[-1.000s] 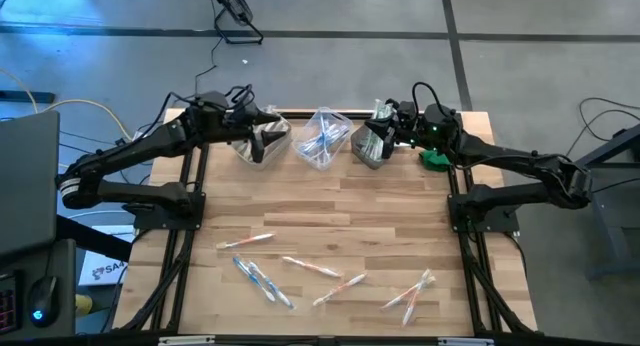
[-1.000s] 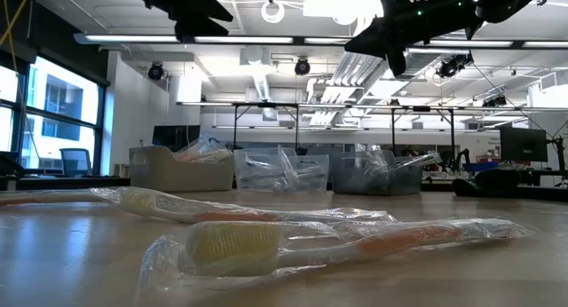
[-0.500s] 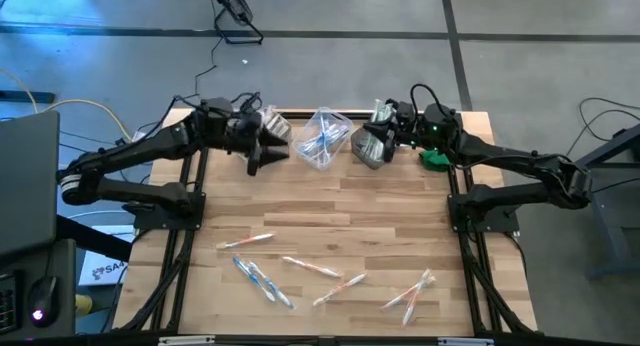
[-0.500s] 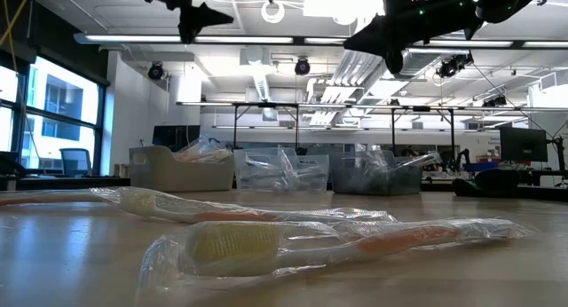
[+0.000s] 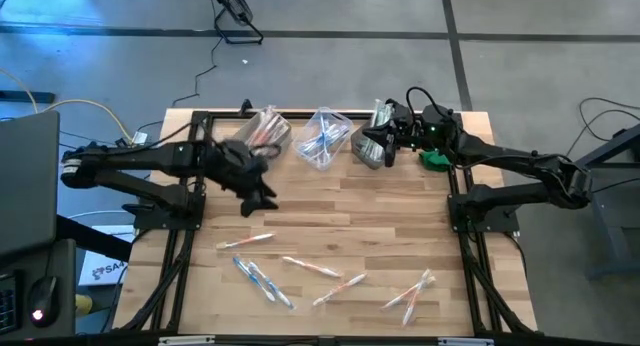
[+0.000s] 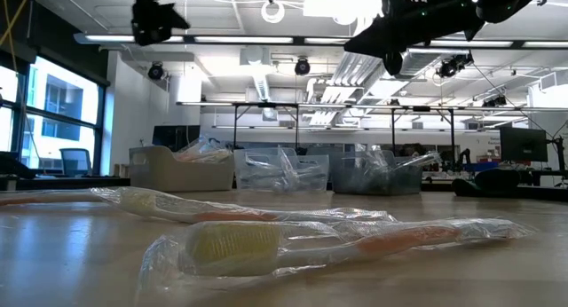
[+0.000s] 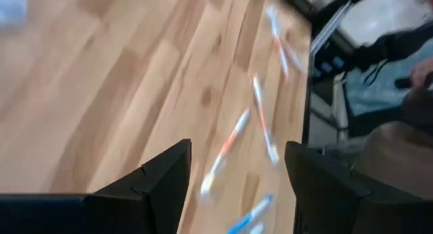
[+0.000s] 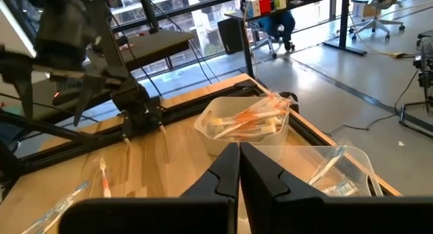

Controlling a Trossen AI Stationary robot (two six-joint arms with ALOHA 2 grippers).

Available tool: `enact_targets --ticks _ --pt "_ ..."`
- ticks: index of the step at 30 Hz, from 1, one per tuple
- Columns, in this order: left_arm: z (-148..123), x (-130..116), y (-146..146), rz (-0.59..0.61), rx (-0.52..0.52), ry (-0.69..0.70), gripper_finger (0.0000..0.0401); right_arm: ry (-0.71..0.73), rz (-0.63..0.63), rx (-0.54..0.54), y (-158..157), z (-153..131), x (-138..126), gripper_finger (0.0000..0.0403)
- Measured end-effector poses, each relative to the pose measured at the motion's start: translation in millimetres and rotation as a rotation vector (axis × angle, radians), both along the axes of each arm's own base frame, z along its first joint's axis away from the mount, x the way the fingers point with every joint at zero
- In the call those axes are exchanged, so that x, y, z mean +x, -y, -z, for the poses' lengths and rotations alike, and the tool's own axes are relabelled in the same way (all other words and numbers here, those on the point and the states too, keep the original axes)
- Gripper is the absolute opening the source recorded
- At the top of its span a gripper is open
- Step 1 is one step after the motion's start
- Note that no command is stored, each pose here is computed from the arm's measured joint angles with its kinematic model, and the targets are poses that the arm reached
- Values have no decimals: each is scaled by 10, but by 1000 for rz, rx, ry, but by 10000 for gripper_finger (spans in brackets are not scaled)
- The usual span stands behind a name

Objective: Pick & Place Toothbrushes
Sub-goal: Put the orange toothbrush into the white bin

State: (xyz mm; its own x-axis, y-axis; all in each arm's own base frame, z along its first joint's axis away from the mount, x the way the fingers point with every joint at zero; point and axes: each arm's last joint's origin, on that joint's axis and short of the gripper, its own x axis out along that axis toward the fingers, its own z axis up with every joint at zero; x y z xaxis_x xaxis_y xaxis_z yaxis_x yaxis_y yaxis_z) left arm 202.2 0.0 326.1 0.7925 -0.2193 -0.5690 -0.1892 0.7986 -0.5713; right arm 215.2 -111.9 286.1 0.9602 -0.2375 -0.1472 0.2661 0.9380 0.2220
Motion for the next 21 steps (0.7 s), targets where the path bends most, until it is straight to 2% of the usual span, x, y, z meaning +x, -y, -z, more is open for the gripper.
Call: enact_targets --ticks 4,12,21 --pt "102 2 155 1 16 -113 234 0 1 0 0 0 0 3" --pt "500 110 384 3 198 -428 234 -2 1 1 0 2 0 3" --pt "922 267 630 108 280 -687 234 -48 0 26 -4 52 -8 4"
